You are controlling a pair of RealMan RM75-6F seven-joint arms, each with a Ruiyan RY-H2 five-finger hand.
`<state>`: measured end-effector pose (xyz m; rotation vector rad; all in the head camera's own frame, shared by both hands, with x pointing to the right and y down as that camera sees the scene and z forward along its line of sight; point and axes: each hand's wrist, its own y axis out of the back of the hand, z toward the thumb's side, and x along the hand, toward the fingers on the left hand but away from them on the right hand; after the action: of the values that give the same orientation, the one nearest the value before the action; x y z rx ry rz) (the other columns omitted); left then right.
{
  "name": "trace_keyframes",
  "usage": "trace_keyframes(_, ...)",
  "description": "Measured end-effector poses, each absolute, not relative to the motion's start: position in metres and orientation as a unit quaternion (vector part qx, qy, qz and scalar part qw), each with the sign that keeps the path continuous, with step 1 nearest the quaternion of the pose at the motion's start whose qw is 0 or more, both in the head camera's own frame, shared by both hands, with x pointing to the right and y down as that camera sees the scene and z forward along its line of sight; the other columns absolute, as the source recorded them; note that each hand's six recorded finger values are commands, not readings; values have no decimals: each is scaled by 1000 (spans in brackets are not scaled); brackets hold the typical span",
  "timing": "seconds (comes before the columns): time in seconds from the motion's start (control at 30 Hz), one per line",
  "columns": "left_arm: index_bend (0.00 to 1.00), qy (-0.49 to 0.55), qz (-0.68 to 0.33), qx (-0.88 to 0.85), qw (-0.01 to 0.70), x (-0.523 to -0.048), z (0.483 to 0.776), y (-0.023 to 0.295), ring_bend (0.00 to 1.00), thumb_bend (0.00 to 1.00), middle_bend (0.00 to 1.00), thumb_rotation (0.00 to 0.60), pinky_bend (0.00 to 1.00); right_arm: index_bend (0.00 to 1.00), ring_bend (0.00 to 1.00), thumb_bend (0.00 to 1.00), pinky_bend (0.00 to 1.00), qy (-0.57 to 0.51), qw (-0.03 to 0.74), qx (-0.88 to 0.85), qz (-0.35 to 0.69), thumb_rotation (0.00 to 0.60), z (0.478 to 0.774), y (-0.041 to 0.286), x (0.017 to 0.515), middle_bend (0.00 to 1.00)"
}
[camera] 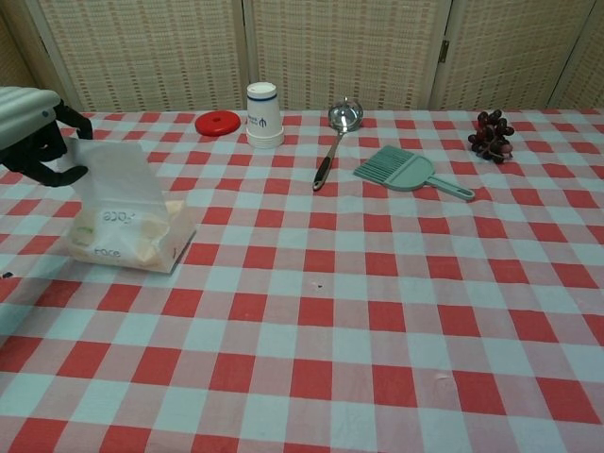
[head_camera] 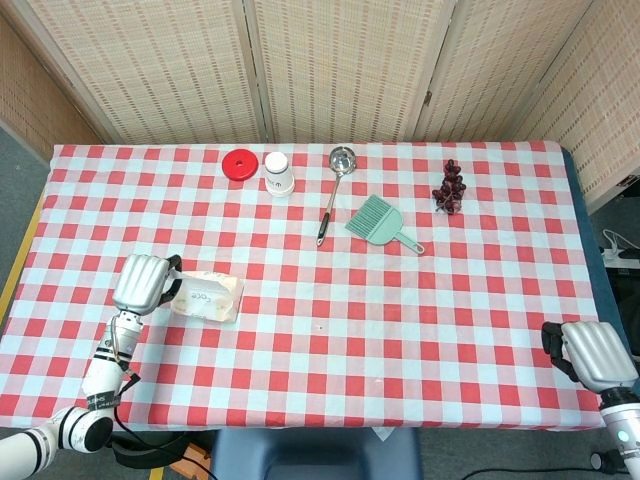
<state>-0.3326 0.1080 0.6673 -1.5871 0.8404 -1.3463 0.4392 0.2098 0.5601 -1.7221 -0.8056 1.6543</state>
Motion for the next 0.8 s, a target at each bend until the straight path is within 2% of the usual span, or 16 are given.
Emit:
trace_keyframes(0.17, 768, 366, -523, -608, 471, -330, 641, 74, 1000, 500, 1000, 600, 1000, 950, 650, 1000, 859, -300, 307, -651, 626, 600, 561, 211, 438, 805)
trace_keyframes(0.3, 768, 358, -513, -615, 480, -318, 636, 53, 1000, 499, 1000, 600, 1000, 950, 650, 1000, 859, -286, 308, -654, 629, 600, 565, 214, 436, 805)
trace_keyframes(0.63, 768, 268, -532, -648, 475, -287, 669, 3, 1000, 501, 1000, 600, 1000, 950, 650, 1000, 858, -263, 310, -660, 632, 600, 569, 217, 432, 804)
trace_keyframes(0.8, 769, 257, -544, -624, 499, -282, 682, -24, 1000, 502, 1000, 600, 1000, 950, 650, 1000, 859, -266, 310, -660, 631, 600, 567, 217, 433, 804)
